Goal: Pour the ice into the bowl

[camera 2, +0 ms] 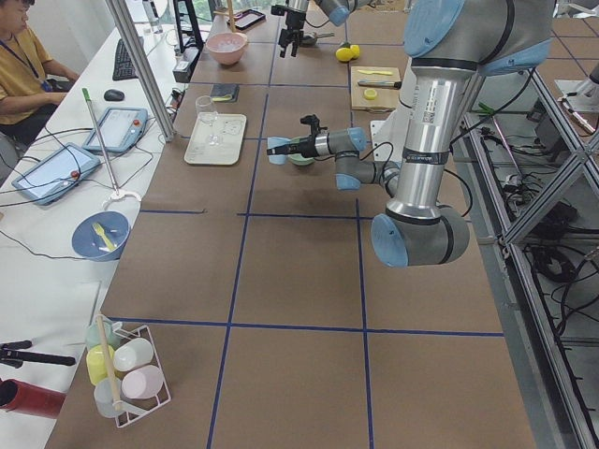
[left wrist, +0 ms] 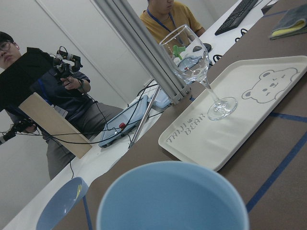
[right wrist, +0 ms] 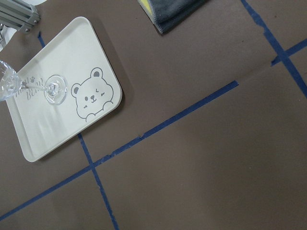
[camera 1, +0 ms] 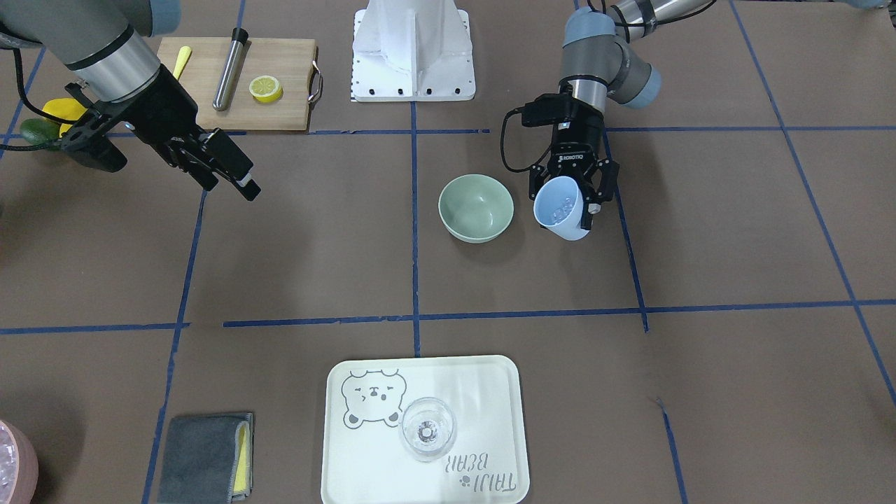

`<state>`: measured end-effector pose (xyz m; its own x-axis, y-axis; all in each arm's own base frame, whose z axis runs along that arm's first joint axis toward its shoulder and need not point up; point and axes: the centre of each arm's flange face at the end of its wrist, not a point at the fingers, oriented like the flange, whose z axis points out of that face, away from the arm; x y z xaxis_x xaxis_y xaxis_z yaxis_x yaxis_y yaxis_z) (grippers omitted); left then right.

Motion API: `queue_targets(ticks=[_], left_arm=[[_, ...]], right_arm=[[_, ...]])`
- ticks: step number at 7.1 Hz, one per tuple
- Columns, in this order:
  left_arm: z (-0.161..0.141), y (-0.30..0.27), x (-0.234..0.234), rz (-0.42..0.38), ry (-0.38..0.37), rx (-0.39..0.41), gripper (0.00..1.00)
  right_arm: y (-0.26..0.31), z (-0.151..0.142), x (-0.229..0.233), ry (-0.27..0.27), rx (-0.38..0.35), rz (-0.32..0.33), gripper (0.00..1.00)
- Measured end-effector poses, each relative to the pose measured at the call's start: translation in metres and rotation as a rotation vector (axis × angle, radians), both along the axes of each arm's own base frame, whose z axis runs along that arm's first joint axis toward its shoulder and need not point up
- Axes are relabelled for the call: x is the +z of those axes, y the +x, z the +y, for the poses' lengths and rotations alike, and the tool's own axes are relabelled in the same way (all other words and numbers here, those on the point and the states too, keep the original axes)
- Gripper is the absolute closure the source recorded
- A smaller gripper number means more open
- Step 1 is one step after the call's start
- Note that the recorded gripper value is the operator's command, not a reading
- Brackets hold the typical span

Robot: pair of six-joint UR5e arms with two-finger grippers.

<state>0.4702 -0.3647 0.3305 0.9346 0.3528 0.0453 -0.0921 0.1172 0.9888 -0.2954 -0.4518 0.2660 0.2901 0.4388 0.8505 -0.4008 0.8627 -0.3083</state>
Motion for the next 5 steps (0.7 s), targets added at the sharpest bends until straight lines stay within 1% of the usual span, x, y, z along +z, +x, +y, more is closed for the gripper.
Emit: queue_targets(ticks=[1,3,4,5], left_arm=[[0.006,0.011,-0.01,-0.096,0.028,0.003,1.0],[0.019,0.029,-0.014,-0.276,0.083,0.044,1.0],[0.022,0.034,-0.014,-0.38,0.118,0.066,1.0],[0.025,0.038,-0.016,-0.468,0.152,0.083,1.0]], right_arm=[[0.0,0.0,0.001,0.0,0.0,0.002,0.0],[0.0,-0.001,0.001,0.0,0.0,0.002,0.0],[0.0,-0.001,0.0,0.001,0.0,0.002,0.0],[0.0,-0.001,0.0,0.001,0.0,0.001,0.0]])
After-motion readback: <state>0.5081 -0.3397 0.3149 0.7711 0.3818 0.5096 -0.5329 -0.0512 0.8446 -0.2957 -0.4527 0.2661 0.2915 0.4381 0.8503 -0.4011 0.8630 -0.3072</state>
